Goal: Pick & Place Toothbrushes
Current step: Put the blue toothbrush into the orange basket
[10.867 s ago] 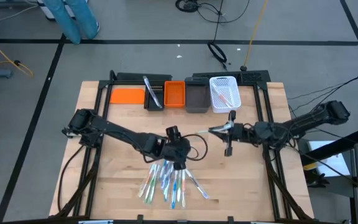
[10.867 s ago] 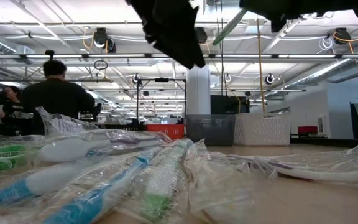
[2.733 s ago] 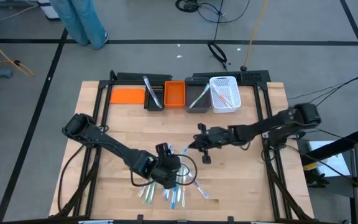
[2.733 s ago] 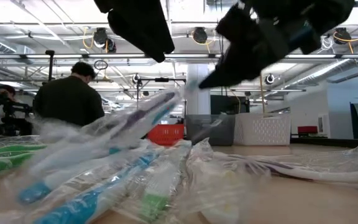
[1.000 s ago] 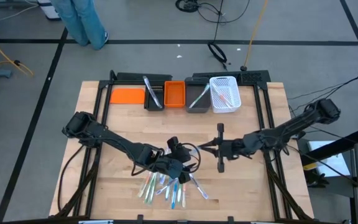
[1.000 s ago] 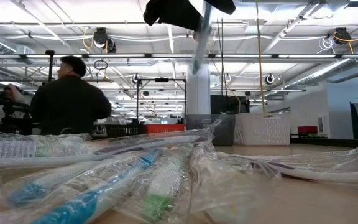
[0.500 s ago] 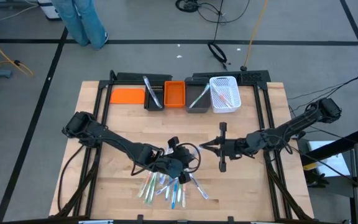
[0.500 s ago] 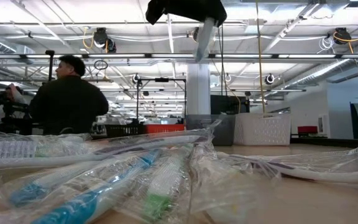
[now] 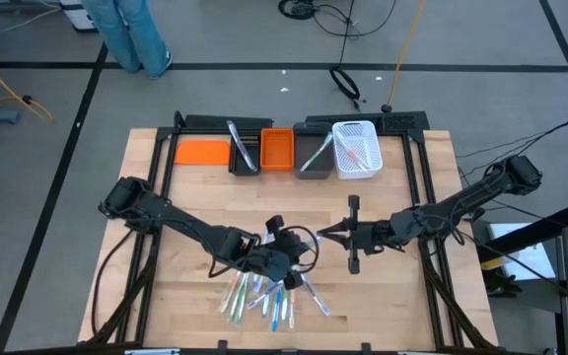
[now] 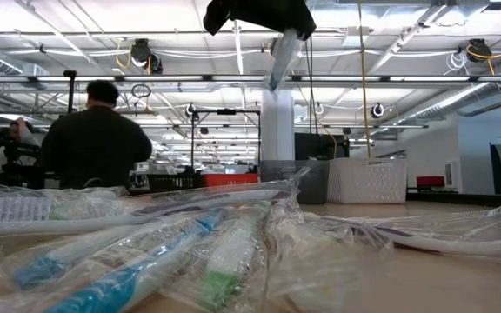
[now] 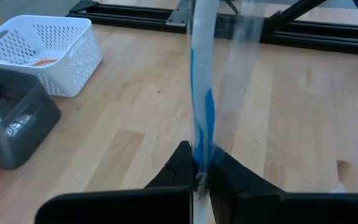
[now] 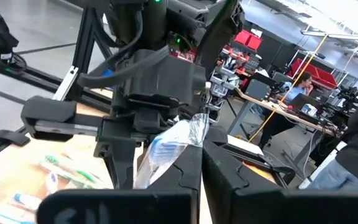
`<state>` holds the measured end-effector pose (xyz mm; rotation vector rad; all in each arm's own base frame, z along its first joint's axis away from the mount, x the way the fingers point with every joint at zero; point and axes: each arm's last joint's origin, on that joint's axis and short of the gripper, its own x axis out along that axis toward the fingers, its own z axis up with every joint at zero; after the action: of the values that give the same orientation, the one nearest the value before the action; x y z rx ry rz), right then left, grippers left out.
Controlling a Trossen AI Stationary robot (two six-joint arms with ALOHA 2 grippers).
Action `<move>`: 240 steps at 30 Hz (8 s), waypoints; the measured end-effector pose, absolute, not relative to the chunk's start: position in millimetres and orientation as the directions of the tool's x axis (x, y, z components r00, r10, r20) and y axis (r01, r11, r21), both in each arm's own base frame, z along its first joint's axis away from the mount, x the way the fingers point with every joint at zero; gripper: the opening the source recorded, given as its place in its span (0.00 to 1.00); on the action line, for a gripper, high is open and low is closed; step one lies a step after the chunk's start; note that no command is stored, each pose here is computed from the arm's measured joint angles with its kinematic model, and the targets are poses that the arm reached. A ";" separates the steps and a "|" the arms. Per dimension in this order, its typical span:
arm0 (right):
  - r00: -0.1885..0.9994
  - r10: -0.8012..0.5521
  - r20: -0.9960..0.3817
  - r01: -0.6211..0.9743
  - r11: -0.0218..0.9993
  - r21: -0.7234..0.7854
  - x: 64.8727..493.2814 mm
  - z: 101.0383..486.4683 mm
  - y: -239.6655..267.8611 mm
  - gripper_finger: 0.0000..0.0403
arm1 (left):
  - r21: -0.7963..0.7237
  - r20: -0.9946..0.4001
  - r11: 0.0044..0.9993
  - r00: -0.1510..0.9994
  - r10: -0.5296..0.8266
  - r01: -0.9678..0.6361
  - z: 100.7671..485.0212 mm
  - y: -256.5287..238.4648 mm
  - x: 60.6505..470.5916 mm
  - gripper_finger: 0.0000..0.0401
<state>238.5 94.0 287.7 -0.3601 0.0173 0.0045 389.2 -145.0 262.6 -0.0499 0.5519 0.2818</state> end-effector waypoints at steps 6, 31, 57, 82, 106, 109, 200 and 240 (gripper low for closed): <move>0.997 -0.019 -0.079 -0.009 0.942 -0.335 230.9 287.3 89.7 0.09 | 0.051 -0.529 0.960 0.807 0.261 -0.276 266.7 -146.3 383.8 0.02; 0.955 0.092 -0.282 -0.151 0.969 -0.194 215.8 263.7 119.9 0.33 | 0.122 -0.565 0.854 0.672 0.478 -0.505 296.7 -42.4 376.7 0.02; 0.922 0.109 -0.371 -0.207 0.950 -0.235 216.9 234.0 133.7 0.33 | -0.150 -0.660 0.732 0.619 0.426 -0.664 293.9 153.4 354.1 0.02; 0.924 0.092 -0.371 -0.190 0.952 -0.239 219.5 234.2 129.3 0.33 | -0.263 -0.795 0.590 0.518 0.317 -0.764 218.1 231.8 346.9 0.02; 0.924 0.088 -0.371 -0.190 0.950 -0.247 219.5 234.1 129.2 0.33 | -0.213 -0.816 0.518 0.443 0.373 -0.828 216.0 226.6 346.7 0.09; 0.924 0.088 -0.371 -0.190 0.950 -0.247 219.6 234.3 129.2 0.33 | -0.212 -0.819 0.518 0.440 0.369 -0.829 215.7 226.4 346.3 0.09; 0.934 0.091 -0.345 -0.159 0.972 -0.174 219.6 230.3 126.8 0.33 | -0.004 -0.974 0.733 0.169 0.152 -0.681 178.3 -121.4 337.3 0.43; 0.935 0.092 -0.343 -0.155 0.975 -0.160 219.7 230.5 127.0 0.33 | -0.180 -0.805 0.781 0.546 0.233 -0.598 202.1 -147.7 321.3 0.02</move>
<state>219.7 127.0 230.5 -0.1863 0.3404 0.1270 321.3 -147.7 202.1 -0.4701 0.8618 0.5145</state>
